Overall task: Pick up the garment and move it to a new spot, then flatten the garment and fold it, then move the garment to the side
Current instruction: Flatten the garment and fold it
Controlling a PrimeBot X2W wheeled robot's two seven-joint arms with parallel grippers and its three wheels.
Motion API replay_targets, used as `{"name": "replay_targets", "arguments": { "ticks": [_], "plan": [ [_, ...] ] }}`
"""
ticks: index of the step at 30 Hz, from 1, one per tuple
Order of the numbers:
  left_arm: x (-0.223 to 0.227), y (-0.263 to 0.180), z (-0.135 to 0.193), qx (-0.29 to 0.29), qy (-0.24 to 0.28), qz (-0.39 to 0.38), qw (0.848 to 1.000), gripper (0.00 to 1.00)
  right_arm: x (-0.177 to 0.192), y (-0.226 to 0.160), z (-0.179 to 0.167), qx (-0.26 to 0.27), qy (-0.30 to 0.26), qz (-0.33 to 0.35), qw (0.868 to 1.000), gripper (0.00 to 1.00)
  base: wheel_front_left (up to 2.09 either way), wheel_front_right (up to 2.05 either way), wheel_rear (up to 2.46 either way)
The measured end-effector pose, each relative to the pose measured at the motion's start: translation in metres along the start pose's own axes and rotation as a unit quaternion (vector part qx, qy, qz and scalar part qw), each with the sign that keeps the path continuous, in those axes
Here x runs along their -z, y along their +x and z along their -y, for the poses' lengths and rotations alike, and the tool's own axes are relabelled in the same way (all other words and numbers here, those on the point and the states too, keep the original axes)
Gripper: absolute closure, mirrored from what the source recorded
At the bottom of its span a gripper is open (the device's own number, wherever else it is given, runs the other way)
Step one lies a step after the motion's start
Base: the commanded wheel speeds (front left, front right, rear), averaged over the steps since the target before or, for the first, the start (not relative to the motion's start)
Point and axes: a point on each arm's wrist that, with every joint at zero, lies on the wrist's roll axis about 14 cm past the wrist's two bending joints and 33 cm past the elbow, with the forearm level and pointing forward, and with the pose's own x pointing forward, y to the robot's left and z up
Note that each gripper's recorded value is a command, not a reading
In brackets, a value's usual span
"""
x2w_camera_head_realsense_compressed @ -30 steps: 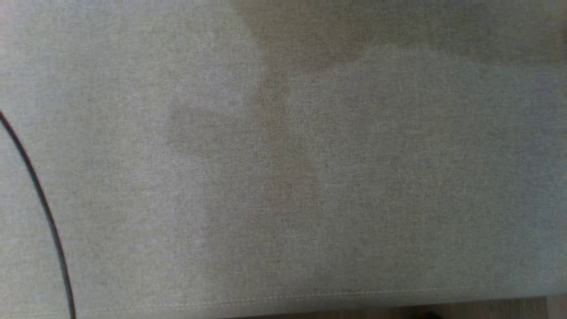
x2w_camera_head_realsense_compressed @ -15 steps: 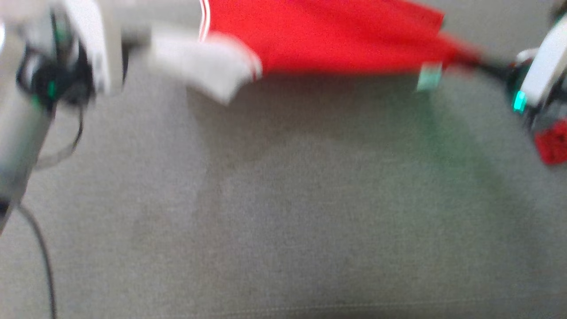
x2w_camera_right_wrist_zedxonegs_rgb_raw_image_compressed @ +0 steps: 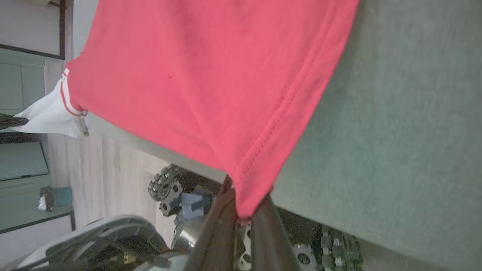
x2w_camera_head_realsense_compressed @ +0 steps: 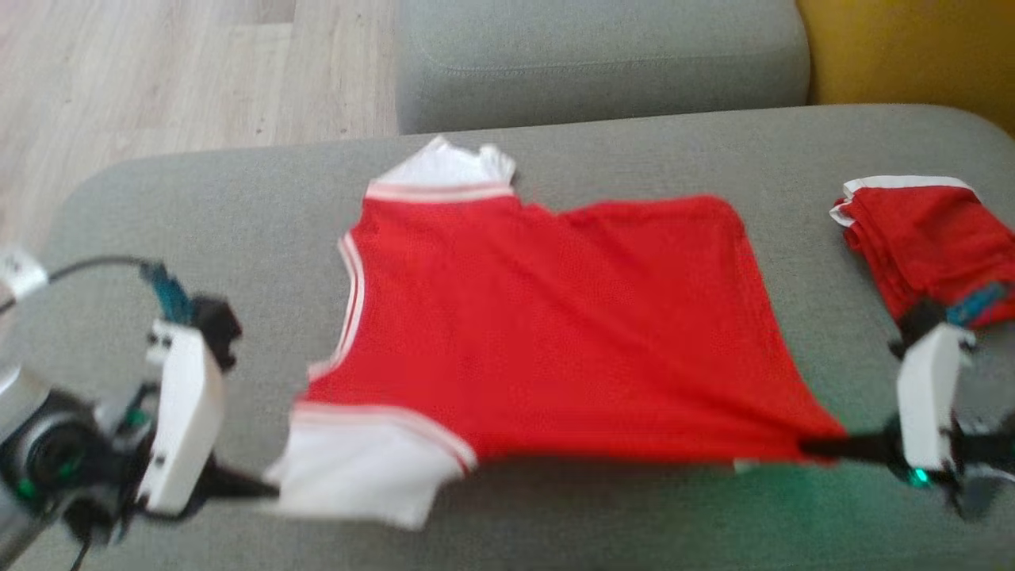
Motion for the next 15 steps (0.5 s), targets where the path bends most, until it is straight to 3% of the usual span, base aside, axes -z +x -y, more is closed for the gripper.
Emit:
{"name": "replay_targets", "arguments": {
  "ticks": [6,15],
  "plan": [
    [0.035,-0.011,0.018,0.020,-0.019,-0.040,0.999,1.00,0.039,-0.007,0.012,-0.002,0.033,-0.066,0.997,1.00,0.00,0.00,0.00],
    [0.014,-0.008,0.016,0.035,-0.049,-0.035,0.998,1.00,0.036,0.000,0.010,-0.025,0.059,-0.096,0.993,1.00,0.00,0.00,0.00]
  ]
}}
